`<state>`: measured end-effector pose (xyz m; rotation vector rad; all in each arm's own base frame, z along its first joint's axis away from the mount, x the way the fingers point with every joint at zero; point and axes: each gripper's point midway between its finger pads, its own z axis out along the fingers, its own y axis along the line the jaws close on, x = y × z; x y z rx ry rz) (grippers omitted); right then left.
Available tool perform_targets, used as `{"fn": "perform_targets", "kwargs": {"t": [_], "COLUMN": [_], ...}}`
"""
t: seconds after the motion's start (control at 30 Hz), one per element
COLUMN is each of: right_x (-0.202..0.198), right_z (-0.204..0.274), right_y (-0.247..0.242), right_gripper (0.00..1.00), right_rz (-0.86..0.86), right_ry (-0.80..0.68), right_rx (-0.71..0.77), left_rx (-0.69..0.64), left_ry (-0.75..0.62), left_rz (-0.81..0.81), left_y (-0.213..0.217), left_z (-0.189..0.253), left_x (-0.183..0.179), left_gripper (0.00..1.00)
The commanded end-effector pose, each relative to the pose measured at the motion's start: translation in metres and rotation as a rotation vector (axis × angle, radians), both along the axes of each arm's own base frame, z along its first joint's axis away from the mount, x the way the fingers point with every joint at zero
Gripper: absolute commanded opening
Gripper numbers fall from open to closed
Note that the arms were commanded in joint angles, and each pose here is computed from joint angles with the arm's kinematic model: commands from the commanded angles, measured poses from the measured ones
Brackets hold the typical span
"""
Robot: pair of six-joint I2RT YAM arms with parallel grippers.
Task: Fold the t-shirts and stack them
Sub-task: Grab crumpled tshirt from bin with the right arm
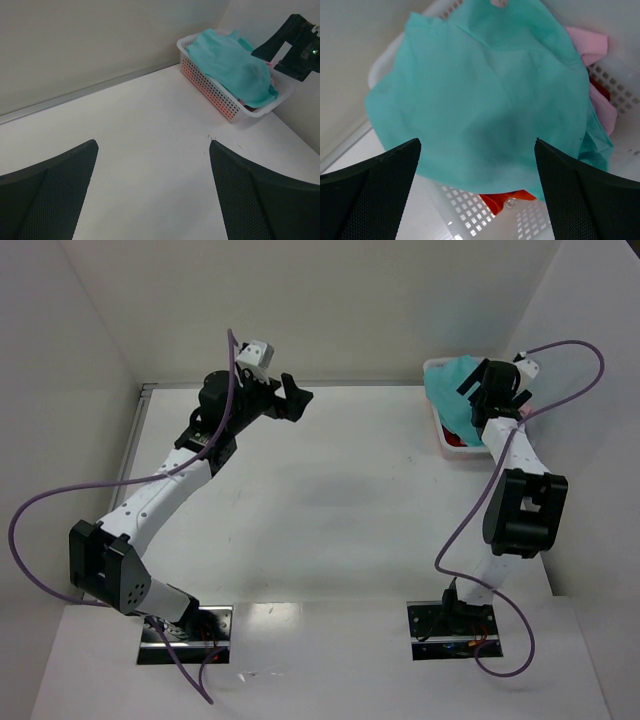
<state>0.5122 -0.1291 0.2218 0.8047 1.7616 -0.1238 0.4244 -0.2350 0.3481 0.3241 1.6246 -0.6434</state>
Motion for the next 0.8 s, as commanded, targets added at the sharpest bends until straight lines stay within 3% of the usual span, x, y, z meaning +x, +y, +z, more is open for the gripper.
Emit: {"fn": "perform_targets", "kwargs": {"t": [0.0,0.27,0.43,0.53,0.67,0.77], "right_x": [0.003,0.017,0.021,0.023,0.028,0.030], "right_z": [0.016,-0.019,-0.031,-0.037,-0.036,-0.041], "right_y": [-0.009,-0.022,-0.021,-0.018,-0.017,-0.016], "right_gripper": [1.00,0.97,0.82,0.78,0.57,0.54], "right_rz": [-0.030,-0.059,-0.050,-0.030,-0.025,-0.020], "right_ry": [-0.020,0.089,0.098,0.107,0.091,0.095], "right_rx": [-0.030,-0.041,-0.036,-0.025,-0.016,-0.004], "left_rx": [-0.003,0.015,0.023,0.023,0.026,0.026], "left_ry": [-0.049,-0.029,-0.034,-0.034,-0.026,-0.026], "left_rz": [-0.028,-0.018,-0.018,-0.018,-0.018,-0.018], "left_y": [-0.005,-0.001,-0.001,-0.001,-0.001,-0.001], "left_z": [0.007,-0.004,-0.004,-0.004,-0.009,-0.009], "left_x": [-0.001,0.003,0.003,0.003,0.005,0.005], "left_gripper": [1.00,1.00,1.00,1.00,1.00,1.00]}}
